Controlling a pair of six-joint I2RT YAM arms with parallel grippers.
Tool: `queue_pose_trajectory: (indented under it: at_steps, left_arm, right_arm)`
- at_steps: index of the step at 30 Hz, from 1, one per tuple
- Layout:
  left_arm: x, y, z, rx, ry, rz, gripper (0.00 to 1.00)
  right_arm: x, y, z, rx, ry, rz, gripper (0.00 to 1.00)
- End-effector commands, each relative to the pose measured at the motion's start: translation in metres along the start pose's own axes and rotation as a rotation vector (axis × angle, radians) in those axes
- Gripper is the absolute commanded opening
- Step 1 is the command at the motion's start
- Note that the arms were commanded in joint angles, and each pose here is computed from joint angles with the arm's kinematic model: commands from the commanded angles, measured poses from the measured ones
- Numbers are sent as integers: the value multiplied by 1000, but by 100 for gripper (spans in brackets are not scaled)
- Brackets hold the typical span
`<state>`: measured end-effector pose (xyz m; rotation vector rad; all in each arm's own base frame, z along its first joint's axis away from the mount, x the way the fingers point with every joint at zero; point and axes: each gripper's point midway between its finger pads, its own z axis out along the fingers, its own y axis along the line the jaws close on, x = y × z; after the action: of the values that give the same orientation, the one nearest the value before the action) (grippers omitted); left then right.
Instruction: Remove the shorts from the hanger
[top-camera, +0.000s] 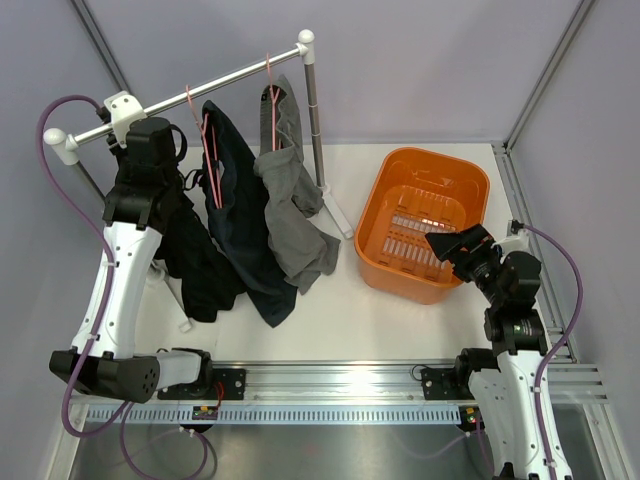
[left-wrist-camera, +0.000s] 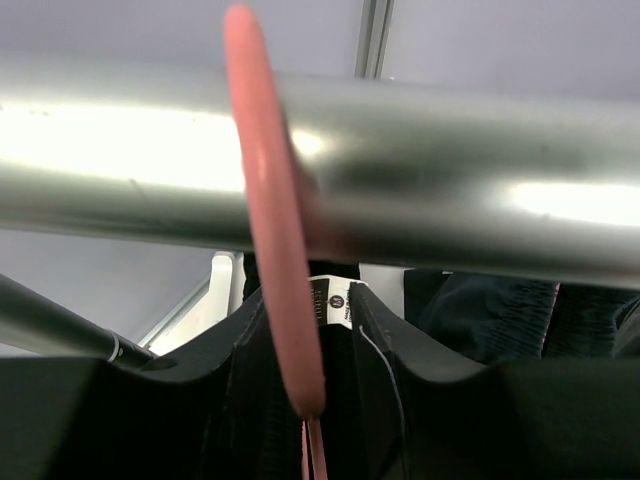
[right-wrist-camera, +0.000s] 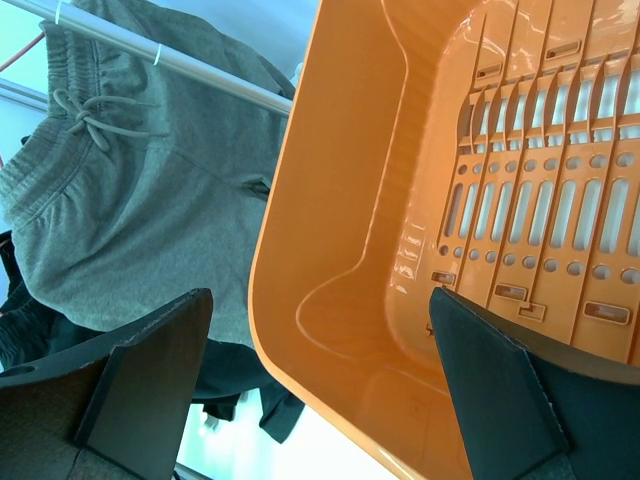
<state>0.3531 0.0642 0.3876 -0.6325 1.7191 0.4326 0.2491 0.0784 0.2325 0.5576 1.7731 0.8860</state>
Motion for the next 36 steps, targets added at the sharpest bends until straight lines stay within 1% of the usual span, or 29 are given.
queue_pose_trajectory:
  at_steps: [1, 9, 13, 16, 17, 18, 20, 21, 27, 28, 32, 34, 36]
  left_arm:
    - [-19, 3, 1, -30, -60, -51, 36]
    - [-23, 7, 0, -44, -77, -63, 32]
    - [-23, 6, 1, -47, -78, -60, 27]
    - [-21, 6, 2, -46, -73, -55, 18]
    - [-22, 6, 2, -48, -73, -57, 12]
    - [-22, 6, 2, -48, -73, -56, 8]
    - [-23, 6, 1, -45, -76, -59, 1]
    - [-23, 6, 0, -41, -74, -58, 0]
    - [-35, 0, -15, 36, -79, -60, 0]
    - [-42, 0, -22, 55, -90, -74, 0]
    - [-47, -11, -46, 136, -96, -73, 0]
    - [-47, -19, -58, 177, -100, -50, 0]
    - [-45, -15, -66, 168, -94, -31, 0]
  right_arm:
    - [-4, 7, 2, -37, -7, -32, 99]
    - [-5, 8, 4, -38, -4, -33, 100]
    - [-6, 9, 4, -40, -4, -38, 99]
    - [-6, 9, 4, -40, -4, -40, 99]
    - [-6, 9, 4, -39, -3, -40, 99]
    - [-6, 9, 4, -39, -3, -39, 100]
    - [-6, 8, 5, -37, 1, -40, 99]
    - [-5, 8, 5, -36, 2, -40, 99]
    - [-4, 8, 6, -43, 6, -38, 100]
    - [-4, 8, 6, -44, 7, -40, 99]
    - [-3, 7, 7, -46, 11, -42, 100]
    - [-3, 9, 6, -53, 15, -51, 100]
    - [-4, 10, 5, -56, 14, -61, 100]
